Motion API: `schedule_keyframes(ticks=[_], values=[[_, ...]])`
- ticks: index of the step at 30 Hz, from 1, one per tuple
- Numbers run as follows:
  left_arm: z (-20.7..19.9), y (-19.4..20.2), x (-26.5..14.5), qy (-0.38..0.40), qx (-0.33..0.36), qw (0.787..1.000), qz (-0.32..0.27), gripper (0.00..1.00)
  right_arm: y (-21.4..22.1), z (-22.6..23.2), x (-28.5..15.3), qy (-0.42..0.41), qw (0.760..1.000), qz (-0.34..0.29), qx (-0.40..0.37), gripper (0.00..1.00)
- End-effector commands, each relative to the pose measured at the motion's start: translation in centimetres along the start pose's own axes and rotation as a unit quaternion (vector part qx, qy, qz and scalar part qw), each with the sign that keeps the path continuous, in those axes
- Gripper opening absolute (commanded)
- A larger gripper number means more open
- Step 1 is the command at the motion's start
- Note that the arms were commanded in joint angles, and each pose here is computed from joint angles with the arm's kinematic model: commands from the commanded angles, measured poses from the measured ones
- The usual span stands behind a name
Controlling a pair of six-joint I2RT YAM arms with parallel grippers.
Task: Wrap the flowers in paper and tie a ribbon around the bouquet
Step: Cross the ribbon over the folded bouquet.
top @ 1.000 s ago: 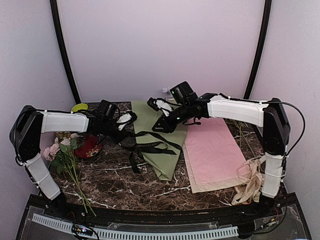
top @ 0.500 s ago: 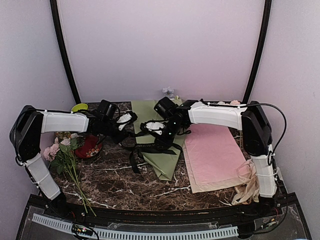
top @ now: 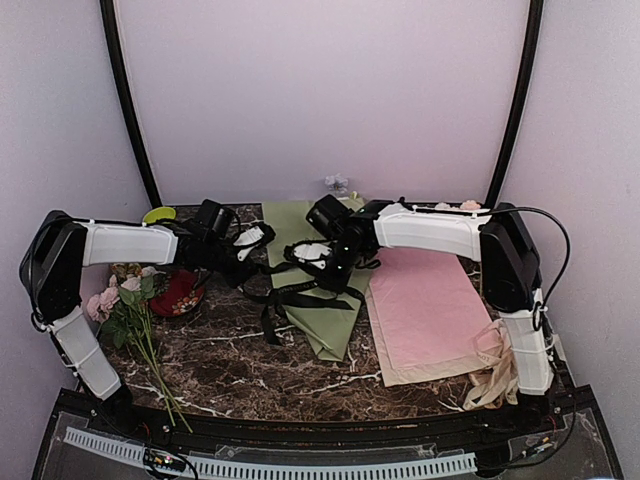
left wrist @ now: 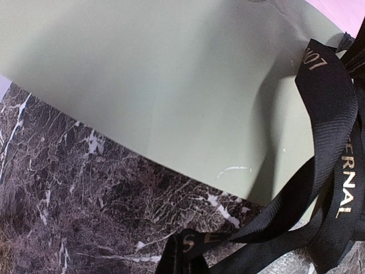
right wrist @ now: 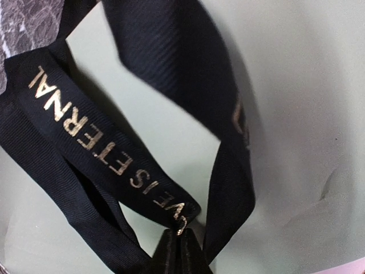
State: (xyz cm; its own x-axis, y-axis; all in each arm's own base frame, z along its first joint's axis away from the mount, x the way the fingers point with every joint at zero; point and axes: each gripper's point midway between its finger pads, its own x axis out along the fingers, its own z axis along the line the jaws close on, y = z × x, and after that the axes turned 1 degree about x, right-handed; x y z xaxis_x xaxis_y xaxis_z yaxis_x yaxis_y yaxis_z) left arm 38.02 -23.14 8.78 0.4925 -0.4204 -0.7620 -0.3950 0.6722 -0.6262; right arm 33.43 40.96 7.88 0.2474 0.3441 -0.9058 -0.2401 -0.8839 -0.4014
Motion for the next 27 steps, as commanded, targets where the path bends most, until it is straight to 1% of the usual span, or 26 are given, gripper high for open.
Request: schedule_keyframes(ticks=[1, 4, 7, 9, 11, 14, 17, 19, 21, 23, 27], values=[[0.0, -0.4, -0.2, 0.006, 0.003, 1.0, 0.002, 0.0, -2.7, -0.2, -2.6, 0.004, 0.999, -0.048, 0.007, 0.0], [-0.1, -0.3, -0.2, 0.008, 0.003, 1.0, 0.003, 0.0, -4.0, 0.5, -4.2, -0.019, 0.996, -0.085, 0.011, 0.0], [-0.1, -0.4, -0.3, 0.009, 0.004, 1.0, 0.002, 0.0, -5.8, 1.3, -6.0, -0.049, 0.989, -0.136, 0.015, 0.0], [-0.2, -0.4, -0.2, 0.011, 0.003, 1.0, 0.002, 0.0, -6.8, 1.5, -7.1, -0.072, 0.982, -0.173, 0.028, 0.0], [-0.2, -0.4, -0.3, 0.011, 0.004, 1.0, 0.002, 0.0, -7.7, 1.0, -8.5, -0.105, 0.97, -0.212, 0.059, 0.0], [-0.3, -0.4, -0.3, 0.013, 0.004, 1.0, 0.003, 0.0, -9.0, -0.4, -10.7, -0.157, 0.939, -0.284, 0.11, 0.0], [-0.4, -0.4, -0.3, 0.017, 0.004, 1.0, 0.003, 0.0, -10.1, -2.6, -12.6, -0.191, 0.894, -0.365, 0.175, 0.0], [-0.4, -0.4, -0.2, 0.018, 0.005, 1.0, 0.004, 0.0, -10.3, -4.5, -12.9, -0.206, 0.865, -0.398, 0.228, 0.0], [-0.4, -0.3, -0.2, 0.019, 0.006, 1.0, 0.004, 0.0, -10.3, -7.0, -12.3, -0.194, 0.842, -0.415, 0.285, 0.0], [-0.5, -0.4, -0.2, 0.02, 0.007, 1.0, 0.004, 0.0, -10.2, -8.9, -11.2, -0.18, 0.824, -0.418, 0.336, 0.0], [-0.5, -0.1, -0.3, 0.021, 0.011, 1.0, 0.007, 0.0, -9.9, -11.7, -8.9, -0.17, 0.785, -0.421, 0.422, 0.0]])
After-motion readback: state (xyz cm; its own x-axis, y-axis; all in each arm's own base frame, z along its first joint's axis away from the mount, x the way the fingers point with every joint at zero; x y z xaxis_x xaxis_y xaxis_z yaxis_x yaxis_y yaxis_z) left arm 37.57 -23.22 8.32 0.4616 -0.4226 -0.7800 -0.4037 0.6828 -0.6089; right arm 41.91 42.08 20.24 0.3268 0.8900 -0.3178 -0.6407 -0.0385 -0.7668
